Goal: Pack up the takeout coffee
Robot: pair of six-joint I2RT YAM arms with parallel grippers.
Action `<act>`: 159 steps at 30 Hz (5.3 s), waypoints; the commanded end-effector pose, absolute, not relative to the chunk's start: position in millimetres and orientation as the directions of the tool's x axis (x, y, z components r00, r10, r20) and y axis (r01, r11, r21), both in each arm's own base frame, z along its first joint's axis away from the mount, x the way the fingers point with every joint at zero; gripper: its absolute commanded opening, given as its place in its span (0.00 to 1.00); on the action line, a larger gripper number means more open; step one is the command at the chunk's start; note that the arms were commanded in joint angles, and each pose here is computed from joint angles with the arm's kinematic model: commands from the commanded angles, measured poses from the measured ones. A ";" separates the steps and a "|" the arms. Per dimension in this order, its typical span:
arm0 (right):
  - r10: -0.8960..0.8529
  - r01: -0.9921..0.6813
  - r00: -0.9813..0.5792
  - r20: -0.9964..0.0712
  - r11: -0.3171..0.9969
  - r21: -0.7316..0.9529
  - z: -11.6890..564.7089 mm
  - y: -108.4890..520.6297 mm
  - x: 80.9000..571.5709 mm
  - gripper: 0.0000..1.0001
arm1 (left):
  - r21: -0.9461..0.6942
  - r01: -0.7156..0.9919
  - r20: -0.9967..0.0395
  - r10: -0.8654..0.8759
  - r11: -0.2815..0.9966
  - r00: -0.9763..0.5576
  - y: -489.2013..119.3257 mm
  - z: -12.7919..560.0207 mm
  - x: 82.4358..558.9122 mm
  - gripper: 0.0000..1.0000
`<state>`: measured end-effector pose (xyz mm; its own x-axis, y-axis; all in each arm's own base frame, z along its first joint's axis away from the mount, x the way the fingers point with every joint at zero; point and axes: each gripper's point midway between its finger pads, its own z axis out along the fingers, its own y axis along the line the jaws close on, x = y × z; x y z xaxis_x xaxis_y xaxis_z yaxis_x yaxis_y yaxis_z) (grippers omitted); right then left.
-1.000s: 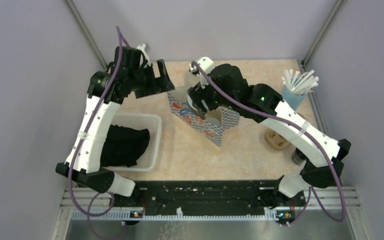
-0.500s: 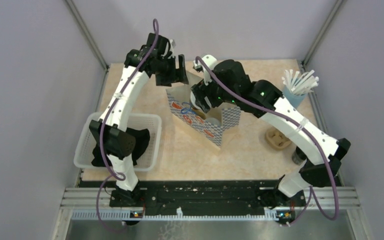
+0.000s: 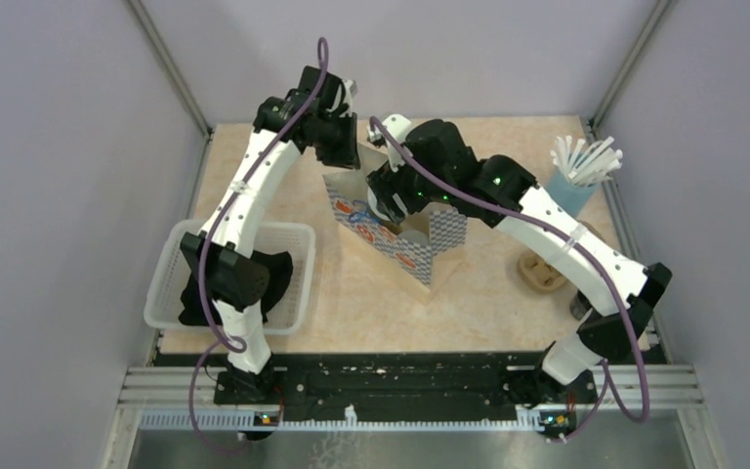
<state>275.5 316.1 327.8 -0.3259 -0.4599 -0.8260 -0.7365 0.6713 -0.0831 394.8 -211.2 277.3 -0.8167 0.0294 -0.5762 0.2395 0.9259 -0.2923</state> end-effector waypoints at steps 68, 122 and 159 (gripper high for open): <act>-0.586 -0.651 -0.153 -0.796 0.665 -0.365 280.5 313.8 316.0 0.62 | -0.328 0.515 -0.855 -0.017 0.792 -0.518 -255.2 352.0 363.1 0.00; -0.641 -0.740 -0.063 -0.765 0.544 -0.395 247.3 332.6 289.4 0.61 | -0.221 0.510 -0.907 0.016 0.832 -0.420 -233.5 352.1 360.1 0.00; -0.590 -0.603 -0.130 -0.797 0.685 -0.409 255.9 303.8 331.7 0.62 | -0.167 0.563 -0.928 0.063 0.810 -0.367 -229.2 350.0 347.3 0.00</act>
